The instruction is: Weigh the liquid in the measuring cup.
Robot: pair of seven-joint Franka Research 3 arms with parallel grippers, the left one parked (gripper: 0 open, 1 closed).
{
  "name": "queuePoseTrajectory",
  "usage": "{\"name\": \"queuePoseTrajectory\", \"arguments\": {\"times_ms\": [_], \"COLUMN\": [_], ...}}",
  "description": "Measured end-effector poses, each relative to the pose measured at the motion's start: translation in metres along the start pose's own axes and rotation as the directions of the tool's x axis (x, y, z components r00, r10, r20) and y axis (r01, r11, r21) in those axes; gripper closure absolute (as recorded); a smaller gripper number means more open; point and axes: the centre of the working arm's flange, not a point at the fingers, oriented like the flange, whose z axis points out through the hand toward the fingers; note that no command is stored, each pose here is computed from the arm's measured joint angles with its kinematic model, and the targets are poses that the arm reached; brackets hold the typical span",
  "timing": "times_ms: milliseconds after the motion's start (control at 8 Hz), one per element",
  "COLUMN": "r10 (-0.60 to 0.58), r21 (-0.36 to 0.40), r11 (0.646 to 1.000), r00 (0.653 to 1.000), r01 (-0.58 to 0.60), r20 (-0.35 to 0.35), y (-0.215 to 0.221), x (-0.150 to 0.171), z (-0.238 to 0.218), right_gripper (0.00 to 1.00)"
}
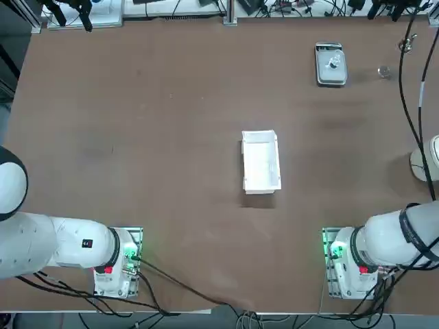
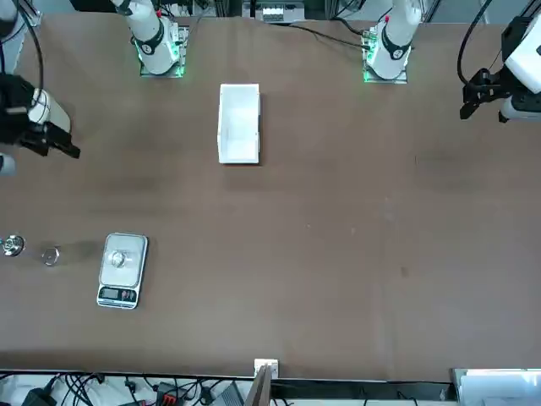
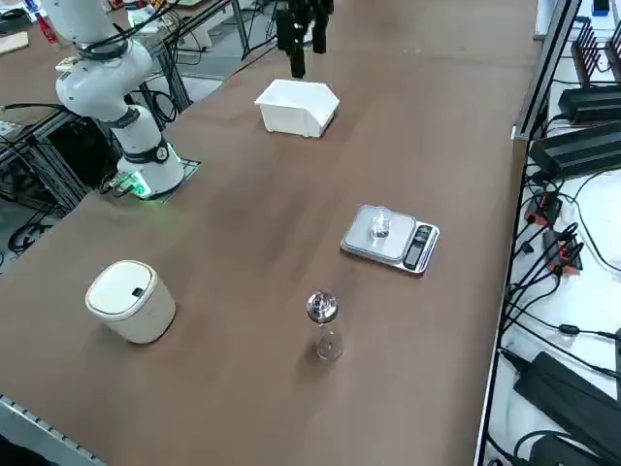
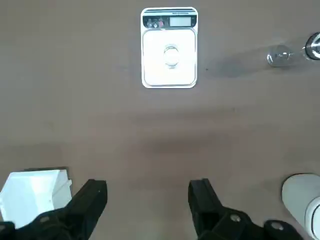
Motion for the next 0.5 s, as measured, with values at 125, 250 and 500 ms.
{"name": "queuePoseTrajectory", "arguments": {"times_ms": [125, 250, 500], "r10": [-0.003, -0.005, -0.009], "r21": [-0.001, -0.003, -0.005], "r11": [1.0, 1.0, 1.0], "r00": [1.0, 1.0, 0.999], "r01": [0.003, 0.005, 0.009], "r20": [-0.014, -0.024, -0.054], "y": [-0.002, -0.002, -0.004], "x": [-0.016, -0.034, -0.061], "z": [-0.01, -0.017, -0.031], "right_gripper": [0.0, 0.0, 0.0]}}
